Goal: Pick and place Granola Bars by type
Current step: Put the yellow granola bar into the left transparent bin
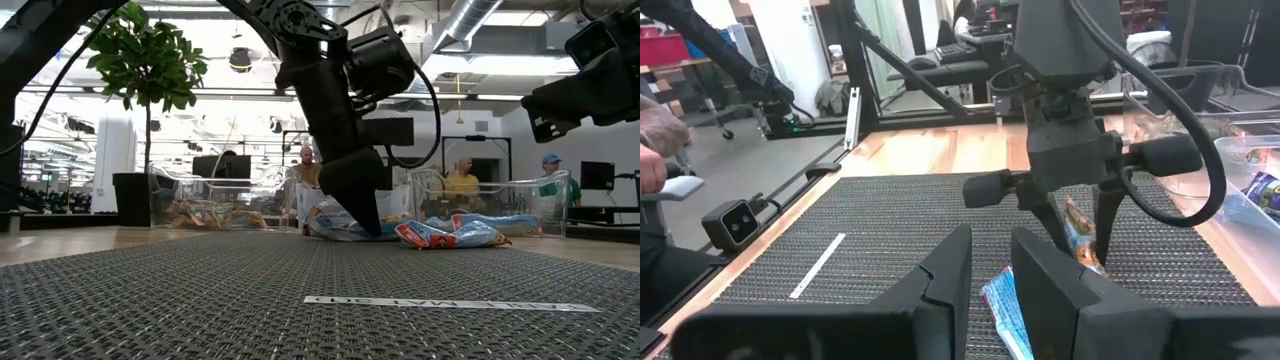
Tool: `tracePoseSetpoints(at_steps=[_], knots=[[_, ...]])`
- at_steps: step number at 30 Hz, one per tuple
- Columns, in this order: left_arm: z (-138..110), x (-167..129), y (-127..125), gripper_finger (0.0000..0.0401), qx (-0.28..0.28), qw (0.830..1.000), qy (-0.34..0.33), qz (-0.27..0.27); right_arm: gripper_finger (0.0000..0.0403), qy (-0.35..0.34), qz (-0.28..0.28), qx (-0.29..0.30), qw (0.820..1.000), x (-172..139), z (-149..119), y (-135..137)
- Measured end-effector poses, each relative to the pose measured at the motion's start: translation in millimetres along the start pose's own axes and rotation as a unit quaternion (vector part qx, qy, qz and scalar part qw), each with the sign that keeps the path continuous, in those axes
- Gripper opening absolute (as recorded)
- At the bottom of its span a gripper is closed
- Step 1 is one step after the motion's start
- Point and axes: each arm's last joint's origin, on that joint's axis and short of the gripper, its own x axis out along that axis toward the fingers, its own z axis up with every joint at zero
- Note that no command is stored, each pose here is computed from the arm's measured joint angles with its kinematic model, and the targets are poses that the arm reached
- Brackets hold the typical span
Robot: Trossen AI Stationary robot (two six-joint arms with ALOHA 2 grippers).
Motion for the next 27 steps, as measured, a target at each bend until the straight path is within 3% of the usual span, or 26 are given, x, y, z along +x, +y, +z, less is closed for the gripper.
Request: tracePoseSetpoints(at_steps=[11, 20, 27], knots=[[-2.0, -0.9, 0.0, 0.0015, -0.003, 1.0, 0.011, -0.002, 0.0067, 0.0, 0.0, 0.0, 1.0, 0.0, 0.0, 0.0], [1.0, -3.1, -0.4, 0.004, -0.004, 1.0, -0.003, 0.0, 0.0067, 0.0, 0.0, 0.0, 1.0, 0.0, 0.0, 0.0], [5.9, -15.4, -0.7, 0.001, -0.003, 1.0, -0.019, 0.001, 0.0067, 0.0, 0.0, 0.0, 1.0, 0.0, 0.0, 0.0]])
